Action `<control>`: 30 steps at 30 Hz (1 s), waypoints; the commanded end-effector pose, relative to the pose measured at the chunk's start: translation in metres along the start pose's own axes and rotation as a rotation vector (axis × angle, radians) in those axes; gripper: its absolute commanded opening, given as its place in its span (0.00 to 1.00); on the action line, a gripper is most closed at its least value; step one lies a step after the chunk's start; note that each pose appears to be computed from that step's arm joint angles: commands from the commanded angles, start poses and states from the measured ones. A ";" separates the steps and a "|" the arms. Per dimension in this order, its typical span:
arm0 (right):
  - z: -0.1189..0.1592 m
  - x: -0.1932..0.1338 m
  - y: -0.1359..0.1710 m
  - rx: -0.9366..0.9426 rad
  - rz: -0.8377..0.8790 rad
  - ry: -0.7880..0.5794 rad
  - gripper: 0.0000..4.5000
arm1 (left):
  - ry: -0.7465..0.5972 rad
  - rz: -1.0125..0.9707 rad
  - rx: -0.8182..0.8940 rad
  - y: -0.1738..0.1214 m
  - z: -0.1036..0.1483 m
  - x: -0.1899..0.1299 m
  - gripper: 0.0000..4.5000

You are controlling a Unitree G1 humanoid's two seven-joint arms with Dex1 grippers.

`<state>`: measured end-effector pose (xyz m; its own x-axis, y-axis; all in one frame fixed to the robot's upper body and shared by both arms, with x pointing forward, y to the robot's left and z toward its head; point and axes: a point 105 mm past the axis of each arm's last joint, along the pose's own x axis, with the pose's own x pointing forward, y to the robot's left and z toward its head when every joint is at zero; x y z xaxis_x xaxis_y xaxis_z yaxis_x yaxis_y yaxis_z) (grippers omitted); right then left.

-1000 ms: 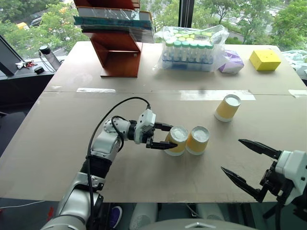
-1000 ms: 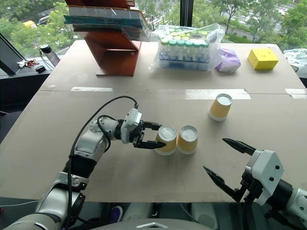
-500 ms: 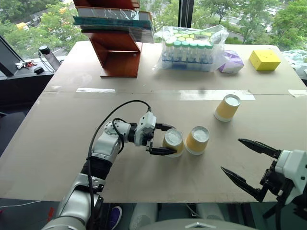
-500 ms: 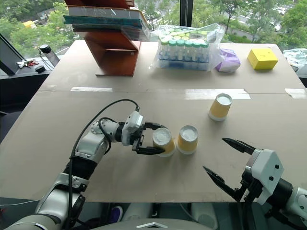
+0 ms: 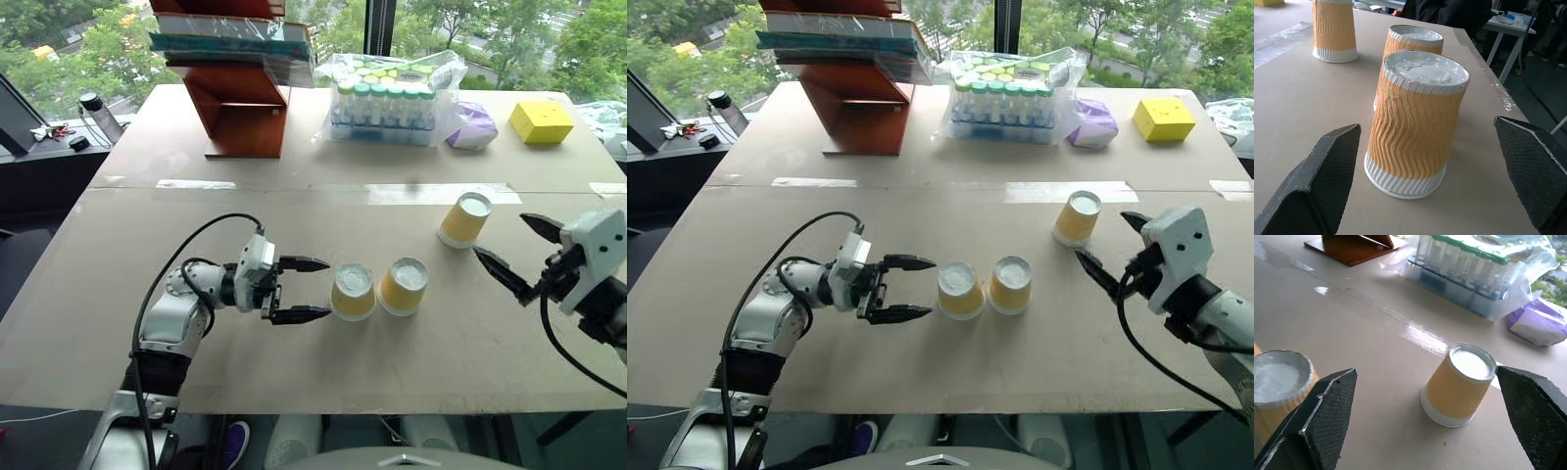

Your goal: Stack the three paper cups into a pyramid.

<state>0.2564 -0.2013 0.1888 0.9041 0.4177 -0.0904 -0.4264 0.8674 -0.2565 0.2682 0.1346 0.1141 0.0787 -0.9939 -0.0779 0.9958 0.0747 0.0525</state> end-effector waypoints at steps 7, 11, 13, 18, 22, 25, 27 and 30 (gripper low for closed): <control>-0.015 0.058 -0.034 0.118 -0.109 0.024 1.00 | -0.178 0.054 0.003 -0.009 0.053 -0.034 1.00; -0.017 0.078 -0.037 0.172 -0.104 0.034 1.00 | -0.194 0.083 -0.004 -0.009 0.068 -0.038 1.00; -0.017 0.085 -0.037 0.183 -0.091 0.042 1.00 | -0.191 0.075 -0.012 -0.010 0.073 -0.040 1.00; -0.019 0.098 -0.031 0.234 -0.029 0.076 1.00 | -0.158 0.065 -0.018 -0.008 0.085 -0.049 1.00; -0.025 0.102 -0.032 0.243 -0.019 0.101 1.00 | -0.157 0.069 -0.001 -0.005 0.087 -0.050 1.00; -0.028 0.105 -0.033 0.244 -0.022 0.104 0.82 | -0.158 0.072 -0.012 -0.004 0.082 -0.051 1.00; -0.028 0.105 -0.033 0.237 -0.015 0.101 0.63 | -0.160 0.077 -0.019 -0.004 0.079 -0.051 1.00; -0.022 0.101 -0.034 0.202 -0.007 0.072 0.50 | -0.162 0.087 -0.030 -0.002 0.074 -0.051 1.00</control>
<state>0.3647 -0.1932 0.1484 0.8944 0.3866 -0.2248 -0.4002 0.9163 -0.0166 0.2591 0.1780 0.1902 0.1595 -0.9840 0.0798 0.9870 0.1603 0.0046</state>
